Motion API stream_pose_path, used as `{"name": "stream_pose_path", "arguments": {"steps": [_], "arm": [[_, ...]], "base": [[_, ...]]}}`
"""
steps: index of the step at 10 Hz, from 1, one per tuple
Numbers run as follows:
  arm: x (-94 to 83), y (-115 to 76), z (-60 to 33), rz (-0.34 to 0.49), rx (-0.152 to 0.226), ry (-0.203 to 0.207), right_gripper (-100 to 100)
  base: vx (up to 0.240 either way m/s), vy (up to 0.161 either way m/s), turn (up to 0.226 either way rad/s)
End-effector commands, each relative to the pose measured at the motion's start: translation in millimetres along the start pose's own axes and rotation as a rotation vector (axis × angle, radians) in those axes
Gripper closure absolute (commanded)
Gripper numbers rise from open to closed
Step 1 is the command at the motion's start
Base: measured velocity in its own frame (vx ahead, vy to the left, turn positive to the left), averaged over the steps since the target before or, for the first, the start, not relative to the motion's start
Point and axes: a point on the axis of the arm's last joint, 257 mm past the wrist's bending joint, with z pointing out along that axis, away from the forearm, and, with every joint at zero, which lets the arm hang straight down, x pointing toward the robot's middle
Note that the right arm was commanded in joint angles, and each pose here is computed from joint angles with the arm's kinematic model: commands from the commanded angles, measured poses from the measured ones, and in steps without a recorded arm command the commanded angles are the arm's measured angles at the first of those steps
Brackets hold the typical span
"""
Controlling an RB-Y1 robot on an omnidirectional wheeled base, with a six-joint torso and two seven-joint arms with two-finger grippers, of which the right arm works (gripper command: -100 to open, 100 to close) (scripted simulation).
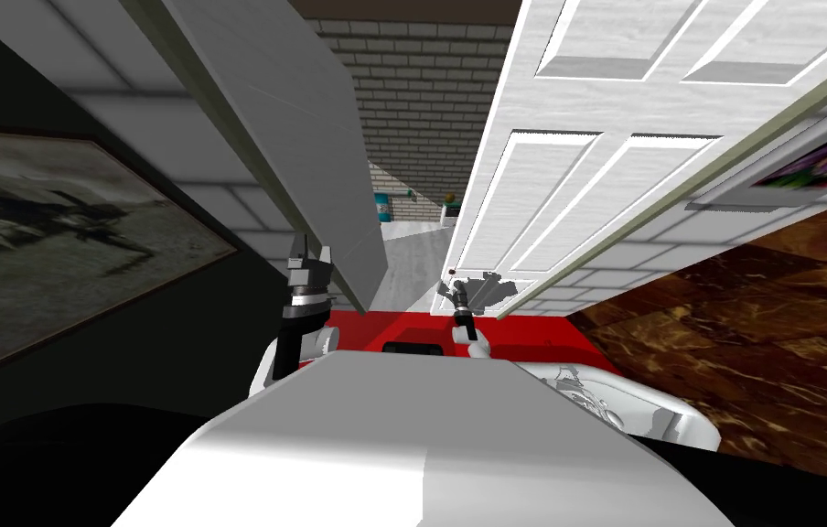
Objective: Push the door open
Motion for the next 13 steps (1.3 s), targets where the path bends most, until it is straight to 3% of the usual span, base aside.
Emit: {"name": "stream_pose_path", "arguments": {"steps": [1, 5, 8, 13], "arm": [[0.7, -9.5, -2.5, -0.001, 0.021, 0.000, -100], [3.2, -22.2, -4.6, 0.000, 0.052, 0.003, -100], [8.4, -42.5, -9.2, 0.001, 0.105, 0.009, -100], [-1.4, -40.2, -10.7, -0.006, 0.094, -0.003, -100]], "base": [[0.013, -0.071, 0.023], [0.005, -0.042, 0.049], [0.010, -0.081, 0.100], [0.125, -0.023, 0.025]]}}
